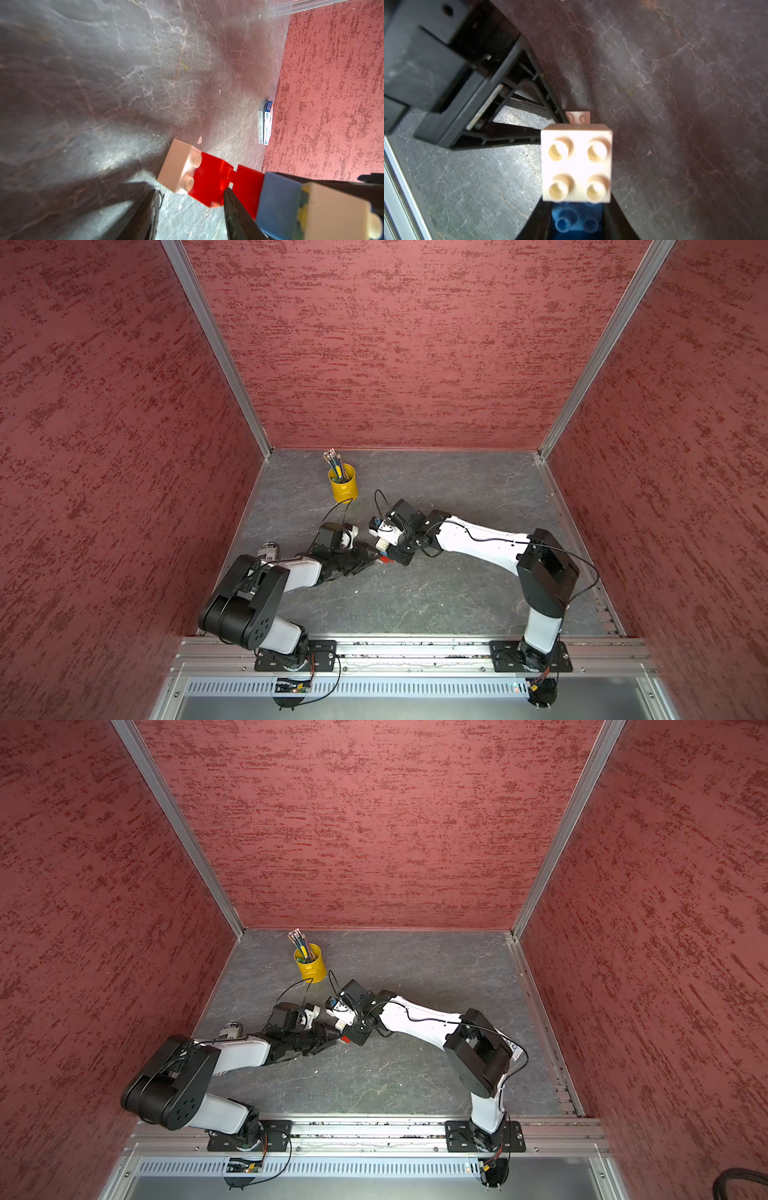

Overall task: Assemble the letter y with lego
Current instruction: Assemble the lego brick with the lego brick.

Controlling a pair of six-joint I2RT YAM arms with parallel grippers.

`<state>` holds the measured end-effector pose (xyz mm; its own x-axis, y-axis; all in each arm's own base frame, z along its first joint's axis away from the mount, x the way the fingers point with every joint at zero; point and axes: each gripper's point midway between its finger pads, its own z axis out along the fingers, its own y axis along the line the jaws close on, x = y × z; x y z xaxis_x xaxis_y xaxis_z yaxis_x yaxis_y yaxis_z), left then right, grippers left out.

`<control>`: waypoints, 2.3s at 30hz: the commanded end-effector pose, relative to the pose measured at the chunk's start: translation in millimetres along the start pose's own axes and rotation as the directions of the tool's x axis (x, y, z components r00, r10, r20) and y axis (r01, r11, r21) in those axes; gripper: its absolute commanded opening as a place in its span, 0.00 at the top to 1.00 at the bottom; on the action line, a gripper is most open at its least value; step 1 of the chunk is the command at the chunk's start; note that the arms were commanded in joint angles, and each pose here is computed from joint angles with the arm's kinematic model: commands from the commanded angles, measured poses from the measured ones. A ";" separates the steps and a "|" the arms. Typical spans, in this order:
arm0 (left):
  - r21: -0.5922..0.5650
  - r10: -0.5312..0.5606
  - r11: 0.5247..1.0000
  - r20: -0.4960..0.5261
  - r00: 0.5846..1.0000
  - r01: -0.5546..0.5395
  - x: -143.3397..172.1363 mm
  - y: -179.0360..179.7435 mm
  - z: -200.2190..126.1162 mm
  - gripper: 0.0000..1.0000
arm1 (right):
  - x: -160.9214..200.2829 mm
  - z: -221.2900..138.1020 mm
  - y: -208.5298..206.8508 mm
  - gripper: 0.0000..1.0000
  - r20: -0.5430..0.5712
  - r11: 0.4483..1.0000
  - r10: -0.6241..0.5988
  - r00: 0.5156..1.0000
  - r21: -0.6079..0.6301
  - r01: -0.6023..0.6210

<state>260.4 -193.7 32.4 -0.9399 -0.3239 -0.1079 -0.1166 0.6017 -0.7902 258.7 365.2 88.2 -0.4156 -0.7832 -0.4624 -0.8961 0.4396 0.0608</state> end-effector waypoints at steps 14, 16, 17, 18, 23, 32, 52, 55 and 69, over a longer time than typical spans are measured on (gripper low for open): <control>-0.254 -0.132 0.960 -0.039 0.991 0.118 34.3 69.7 -4.1 0.50 | 6.8 12.7 -1.1 0.72 -0.070 0.999 -0.028 0.997 0.022 0.030; -0.254 -0.132 0.960 -0.040 0.990 0.118 34.6 69.8 -3.9 0.50 | 6.3 13.0 -2.3 0.72 -0.075 0.999 -0.027 0.997 0.028 0.029; -0.255 -0.134 0.959 -0.040 0.990 0.119 34.3 70.0 -4.0 0.50 | 6.8 13.3 -3.1 0.72 -0.080 0.999 -0.027 0.996 0.032 0.029; -0.254 -0.133 0.960 -0.040 0.990 0.119 34.0 69.6 -4.0 0.50 | 6.9 14.4 -3.7 0.72 -0.085 0.999 -0.028 0.996 0.036 0.031; -0.258 -0.136 0.959 -0.040 0.990 0.121 34.8 71.2 -4.1 0.50 | 7.9 18.1 -4.2 0.72 -0.103 0.999 -0.027 0.994 0.043 0.032; -0.255 -0.135 0.959 -0.040 0.990 0.121 35.1 71.3 -4.0 0.50 | 8.2 24.6 -3.1 0.72 -0.126 0.999 -0.025 0.992 0.043 0.030; -0.247 -0.133 0.961 -0.038 0.990 0.120 32.8 69.1 -5.1 0.49 | 4.4 24.0 -1.8 0.72 -0.119 0.999 -0.025 0.993 0.042 0.030; -0.240 -0.129 0.964 -0.034 0.991 0.117 31.5 66.6 -5.6 0.48 | 4.5 23.7 -1.3 0.72 -0.117 0.999 -0.025 0.993 0.042 0.030; -0.190 -0.132 0.973 0.015 0.991 0.132 20.1 54.2 -17.1 0.38 | 2.1 19.4 -0.3 0.72 -0.099 0.999 -0.024 0.995 0.039 0.028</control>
<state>258.1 -180.1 35.1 -0.9249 -0.3648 -0.1071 -0.1492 0.6073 -0.7804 263.3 374.0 83.8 -0.4066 -0.8203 -0.4023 -0.9001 0.4350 0.0227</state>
